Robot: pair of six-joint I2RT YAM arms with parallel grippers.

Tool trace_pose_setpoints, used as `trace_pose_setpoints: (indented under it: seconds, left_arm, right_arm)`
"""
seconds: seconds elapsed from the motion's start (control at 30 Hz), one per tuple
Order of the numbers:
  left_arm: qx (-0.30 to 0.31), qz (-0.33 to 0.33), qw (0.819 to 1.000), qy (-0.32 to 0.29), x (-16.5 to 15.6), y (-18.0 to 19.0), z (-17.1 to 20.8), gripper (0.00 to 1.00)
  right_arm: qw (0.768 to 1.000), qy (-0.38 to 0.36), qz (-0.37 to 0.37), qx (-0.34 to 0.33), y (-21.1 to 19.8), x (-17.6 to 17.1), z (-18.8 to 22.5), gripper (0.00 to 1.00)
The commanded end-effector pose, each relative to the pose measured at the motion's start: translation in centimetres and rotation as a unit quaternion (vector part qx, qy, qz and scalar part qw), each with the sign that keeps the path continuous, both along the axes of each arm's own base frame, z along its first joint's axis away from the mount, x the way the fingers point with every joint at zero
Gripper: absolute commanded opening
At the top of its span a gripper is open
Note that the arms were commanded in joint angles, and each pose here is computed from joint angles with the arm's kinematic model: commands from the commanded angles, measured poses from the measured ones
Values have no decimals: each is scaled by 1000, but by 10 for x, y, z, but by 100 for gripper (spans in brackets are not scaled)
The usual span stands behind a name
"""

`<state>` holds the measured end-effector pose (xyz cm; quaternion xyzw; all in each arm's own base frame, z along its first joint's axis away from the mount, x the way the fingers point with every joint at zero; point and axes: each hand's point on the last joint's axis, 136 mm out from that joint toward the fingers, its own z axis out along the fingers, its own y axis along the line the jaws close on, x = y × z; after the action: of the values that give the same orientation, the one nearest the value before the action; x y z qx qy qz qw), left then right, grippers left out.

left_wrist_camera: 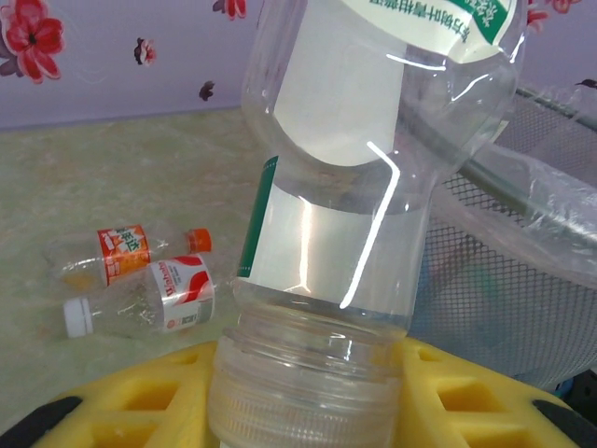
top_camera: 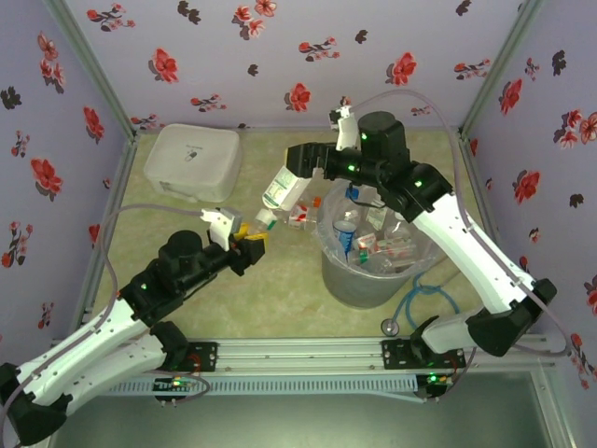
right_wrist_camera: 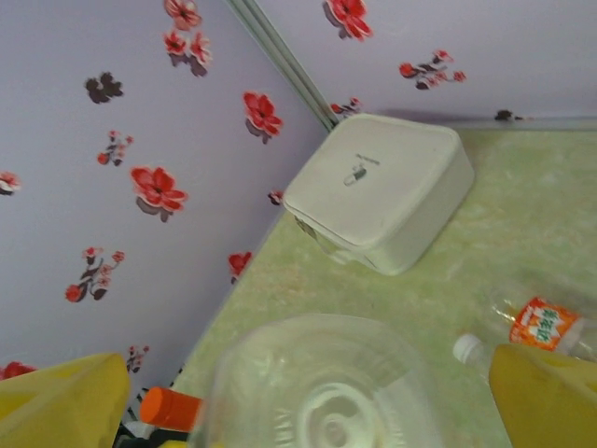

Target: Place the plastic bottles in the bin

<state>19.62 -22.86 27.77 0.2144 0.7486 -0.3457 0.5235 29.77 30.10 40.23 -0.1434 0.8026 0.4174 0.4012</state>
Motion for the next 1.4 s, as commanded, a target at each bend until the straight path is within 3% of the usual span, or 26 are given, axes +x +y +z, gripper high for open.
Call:
trace_pose_setpoints:
  seconds: [0.0,0.13,0.4,0.5,0.57,0.63,0.7,0.83,1.07,1.2,1.37]
  left_arm:
    - [-27,3,999,-47,2,-1,33,13]
    - [-26,-1,998,-51,3,-5,34,13]
    - [-24,3,998,-49,8,-10,31,18]
    - [-29,3,998,-51,9,-11,32,46]
    - [-34,6,998,-54,10,-10,33,78]
    - [-34,11,998,-51,10,-9,29,91]
    - [-31,15,998,-45,10,-7,23,99]
    - [-16,45,999,-24,16,1,4,100]
    - [34,130,991,21,39,22,-23,100]
    - [48,141,988,48,48,19,-37,100]
    - [46,104,991,69,49,-4,-52,100]
  right_arm:
    - [1000,-2,-14,-10,-10,-1,-1,100]
    - [1000,13,4,8,-6,-6,-4,93]
    - [999,-10,-23,40,-25,-7,18,47]
    - [997,-36,-42,54,-40,-9,38,38]
    - [995,-61,-50,60,-53,-14,58,35]
    - [991,-96,-70,61,-73,-24,82,31]
    - [984,-135,-92,65,-96,-38,105,27]
    - [970,-198,-138,36,-142,-74,129,19]
    - [936,-234,-258,-47,-224,-115,120,0]
    - [944,-222,-230,-78,-216,-115,101,0]
    - [961,-161,-183,-131,-186,-87,63,0]
